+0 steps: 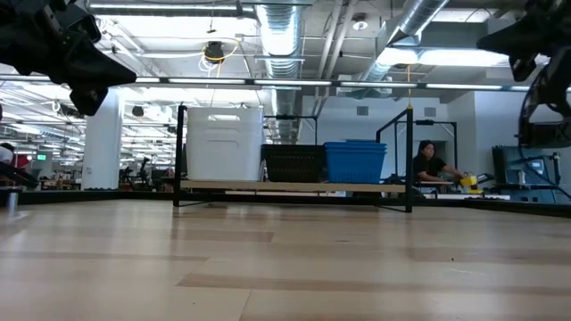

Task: Stack baskets on shelf by color
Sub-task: Return to Home Position

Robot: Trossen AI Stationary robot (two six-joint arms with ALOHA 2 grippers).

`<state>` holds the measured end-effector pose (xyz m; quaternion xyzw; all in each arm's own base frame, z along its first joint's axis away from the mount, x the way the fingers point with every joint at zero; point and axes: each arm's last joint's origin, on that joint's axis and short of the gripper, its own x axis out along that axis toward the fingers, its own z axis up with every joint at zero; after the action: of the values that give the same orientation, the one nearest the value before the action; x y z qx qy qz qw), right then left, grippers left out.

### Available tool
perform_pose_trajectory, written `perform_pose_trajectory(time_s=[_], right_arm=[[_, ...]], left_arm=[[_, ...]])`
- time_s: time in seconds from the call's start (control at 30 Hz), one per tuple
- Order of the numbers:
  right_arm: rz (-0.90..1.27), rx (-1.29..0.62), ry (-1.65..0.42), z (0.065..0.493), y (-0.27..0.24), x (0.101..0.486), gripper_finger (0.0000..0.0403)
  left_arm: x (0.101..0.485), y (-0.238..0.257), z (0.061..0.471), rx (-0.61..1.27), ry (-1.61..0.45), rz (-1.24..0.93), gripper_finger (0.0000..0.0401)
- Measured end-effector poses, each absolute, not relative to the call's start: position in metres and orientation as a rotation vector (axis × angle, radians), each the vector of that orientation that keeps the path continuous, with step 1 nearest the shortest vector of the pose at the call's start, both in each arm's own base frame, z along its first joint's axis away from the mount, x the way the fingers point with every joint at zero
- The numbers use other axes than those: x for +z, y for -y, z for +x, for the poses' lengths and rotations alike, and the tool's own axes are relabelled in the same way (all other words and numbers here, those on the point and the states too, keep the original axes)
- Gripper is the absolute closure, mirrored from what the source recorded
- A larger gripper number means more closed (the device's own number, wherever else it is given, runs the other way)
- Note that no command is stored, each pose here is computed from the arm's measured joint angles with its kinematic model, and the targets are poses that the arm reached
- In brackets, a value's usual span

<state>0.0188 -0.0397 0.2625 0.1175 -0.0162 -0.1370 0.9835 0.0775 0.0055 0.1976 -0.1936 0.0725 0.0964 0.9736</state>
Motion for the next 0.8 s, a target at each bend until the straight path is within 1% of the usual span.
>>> perform_pose_trajectory(time_s=[0.3, 0.37, 0.6, 0.8], right_arm=[[0.211, -0.557, 0.061, 0.002, 0.052, 0.275, 0.0401], [0.208, -0.596, 0.065, -0.002, 0.054, 0.275, 0.0401], [0.251, -0.629, 0.082, -0.013, 0.066, 0.268, 0.0401], [0.244, -0.616, 0.078, -0.014, 0.07, 0.274, 0.0401]], left_arm=[[0.198, -0.006, 0.077, 0.2, -0.15, -0.333, 0.0401], [0.198, -0.006, 0.077, 0.211, -0.148, -0.328, 0.0401], [0.197, -0.006, 0.077, 0.219, -0.157, -0.309, 0.0401], [0.196, -0.006, 0.077, 0.221, -0.161, -0.319, 0.0401]])
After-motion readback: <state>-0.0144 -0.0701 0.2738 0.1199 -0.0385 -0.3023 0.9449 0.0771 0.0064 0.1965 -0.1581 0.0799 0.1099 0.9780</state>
